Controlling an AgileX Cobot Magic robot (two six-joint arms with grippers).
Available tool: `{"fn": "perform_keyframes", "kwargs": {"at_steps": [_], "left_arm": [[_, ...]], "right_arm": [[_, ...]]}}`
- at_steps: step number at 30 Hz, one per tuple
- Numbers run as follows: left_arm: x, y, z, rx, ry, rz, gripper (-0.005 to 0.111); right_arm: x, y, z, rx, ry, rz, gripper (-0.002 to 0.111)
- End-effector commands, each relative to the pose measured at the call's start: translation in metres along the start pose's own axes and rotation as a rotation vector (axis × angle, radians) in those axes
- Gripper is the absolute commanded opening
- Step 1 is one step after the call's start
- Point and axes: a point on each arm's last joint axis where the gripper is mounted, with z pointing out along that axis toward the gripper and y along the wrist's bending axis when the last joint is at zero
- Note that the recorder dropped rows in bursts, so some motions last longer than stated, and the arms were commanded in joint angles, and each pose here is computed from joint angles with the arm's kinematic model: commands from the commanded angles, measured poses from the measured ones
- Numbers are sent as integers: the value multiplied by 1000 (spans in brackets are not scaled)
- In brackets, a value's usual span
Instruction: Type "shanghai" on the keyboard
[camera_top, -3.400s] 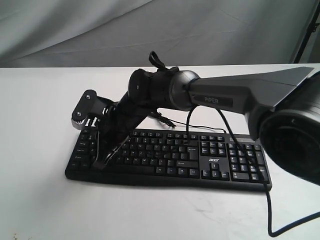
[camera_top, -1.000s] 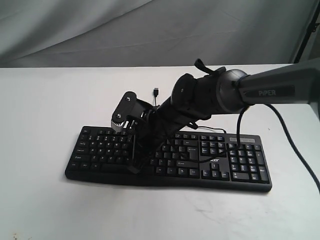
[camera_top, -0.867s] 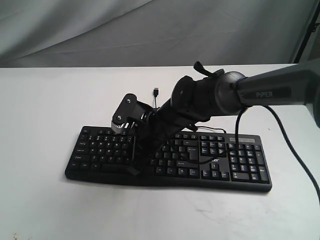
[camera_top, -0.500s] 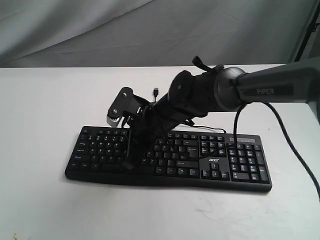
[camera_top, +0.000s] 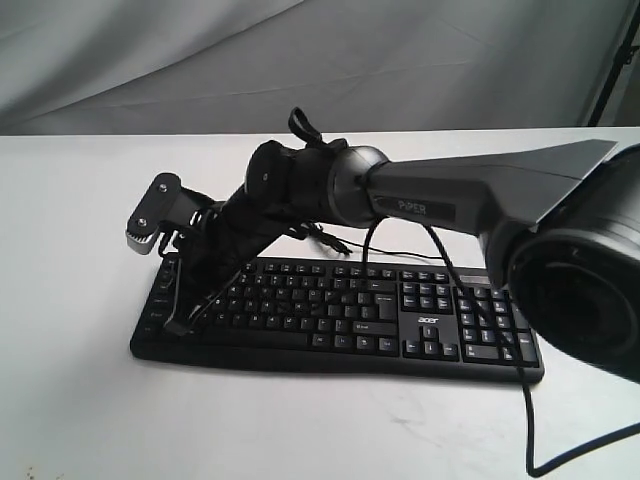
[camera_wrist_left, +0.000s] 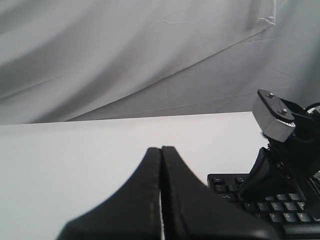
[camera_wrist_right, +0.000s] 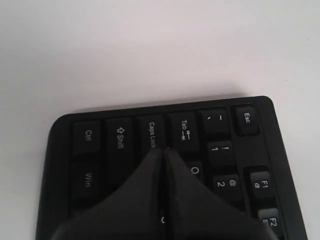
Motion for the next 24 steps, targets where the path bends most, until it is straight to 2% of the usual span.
{"fn": "perform_keyframes", "kwargs": {"at_steps": [1, 17, 24], "left_arm": [[0, 0, 0, 7, -7, -2, 0], [0, 0, 0, 7, -7, -2, 0], [0, 0, 0, 7, -7, -2, 0]], "right_arm": [[-3, -1, -1, -3, 7, -6, 0], [10, 1, 14, -32, 47, 12, 0], [-7, -1, -17, -7, 47, -46, 0]]}}
